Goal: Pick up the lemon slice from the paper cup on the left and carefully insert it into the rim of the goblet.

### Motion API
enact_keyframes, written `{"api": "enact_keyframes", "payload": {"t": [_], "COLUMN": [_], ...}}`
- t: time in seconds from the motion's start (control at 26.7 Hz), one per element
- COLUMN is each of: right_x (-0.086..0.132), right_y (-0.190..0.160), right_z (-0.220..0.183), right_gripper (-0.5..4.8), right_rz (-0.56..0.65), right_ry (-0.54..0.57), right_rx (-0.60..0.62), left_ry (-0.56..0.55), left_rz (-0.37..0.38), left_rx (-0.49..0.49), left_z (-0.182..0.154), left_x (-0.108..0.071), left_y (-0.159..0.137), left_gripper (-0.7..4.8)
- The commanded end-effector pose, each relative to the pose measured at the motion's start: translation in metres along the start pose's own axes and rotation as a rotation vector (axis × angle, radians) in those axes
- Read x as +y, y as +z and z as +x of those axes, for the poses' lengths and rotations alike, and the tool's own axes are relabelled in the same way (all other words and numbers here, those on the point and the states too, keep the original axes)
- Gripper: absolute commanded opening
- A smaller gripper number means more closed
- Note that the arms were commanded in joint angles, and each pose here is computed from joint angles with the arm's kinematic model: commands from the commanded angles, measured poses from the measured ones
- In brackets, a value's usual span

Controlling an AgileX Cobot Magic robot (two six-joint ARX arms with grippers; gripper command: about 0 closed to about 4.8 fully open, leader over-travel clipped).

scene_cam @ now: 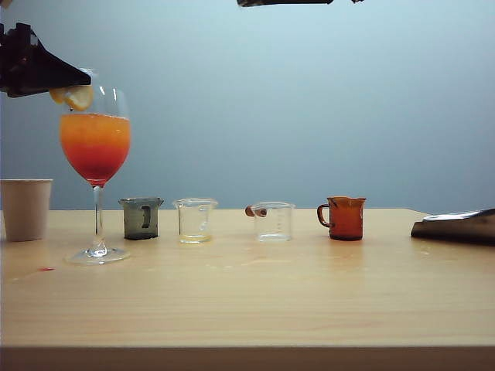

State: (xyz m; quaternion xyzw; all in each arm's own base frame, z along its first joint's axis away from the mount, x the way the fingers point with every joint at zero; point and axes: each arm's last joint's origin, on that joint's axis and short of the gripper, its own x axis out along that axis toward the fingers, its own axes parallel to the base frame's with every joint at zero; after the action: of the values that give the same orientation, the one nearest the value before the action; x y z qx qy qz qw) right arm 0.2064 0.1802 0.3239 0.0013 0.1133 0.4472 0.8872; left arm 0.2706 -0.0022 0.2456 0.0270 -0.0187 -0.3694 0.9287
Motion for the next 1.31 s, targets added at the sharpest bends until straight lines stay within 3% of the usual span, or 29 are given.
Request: {"api": "enact_keyframes", "payload": {"t": [0.04, 0.68, 0.71, 0.79, 0.83, 1.09, 1.2, 1.24, 1.31], "right_x": [0.001, 0.001, 0.001, 0.001, 0.001, 0.002, 0.002, 0.002, 0.002], "right_y": [0.003, 0.003, 0.003, 0.003, 0.003, 0.003, 0.003, 0.004, 0.004], "right_z": [-0.001, -0.001, -0.001, -0.001, -0.001, -0.001, -0.002, -0.002, -0.002], "right_gripper": [-0.02, -0.02, -0.02, -0.02, -0.02, -0.02, -0.02, -0.02, -0.02], "right_rz": [-0.008, -0.007, -0.007, -0.007, -0.007, -0.007, -0.008, -0.008, -0.008], "right_ry": [0.004, 0.012, 0.013, 0.021, 0.022, 0.024, 0.028, 0.028, 0.028], "right_rx": [-0.018, -0.017, -0.017, -0.017, -0.016, -0.017, -0.017, -0.021, -0.022], "left_ry": [-0.025, -0.033, -0.037, -0.024, -0.021, -0.009, -0.002, 0.016, 0.045], "left_rz": [-0.016, -0.066, -0.066, -0.091, -0.090, -0.094, -0.080, -0.073, -0.045], "left_rx": [0.007, 0.015, 0.012, 0.000, -0.004, -0.099, -0.213, -0.276, -0.328], "left_z": [0.002, 0.000, 0.000, -0.002, -0.002, -0.008, -0.011, -0.014, -0.018], "left_x": [-0.003, -0.002, -0.003, -0.003, -0.003, 0.000, -0.003, -0.005, -0.008], "left_y": [0.000, -0.001, 0.000, 0.004, 0.005, 0.020, 0.036, 0.045, 0.055], "left_gripper": [-0.06, -0.03, 0.51, 2.68, 2.89, 3.14, 3.13, 2.97, 1.54]}}
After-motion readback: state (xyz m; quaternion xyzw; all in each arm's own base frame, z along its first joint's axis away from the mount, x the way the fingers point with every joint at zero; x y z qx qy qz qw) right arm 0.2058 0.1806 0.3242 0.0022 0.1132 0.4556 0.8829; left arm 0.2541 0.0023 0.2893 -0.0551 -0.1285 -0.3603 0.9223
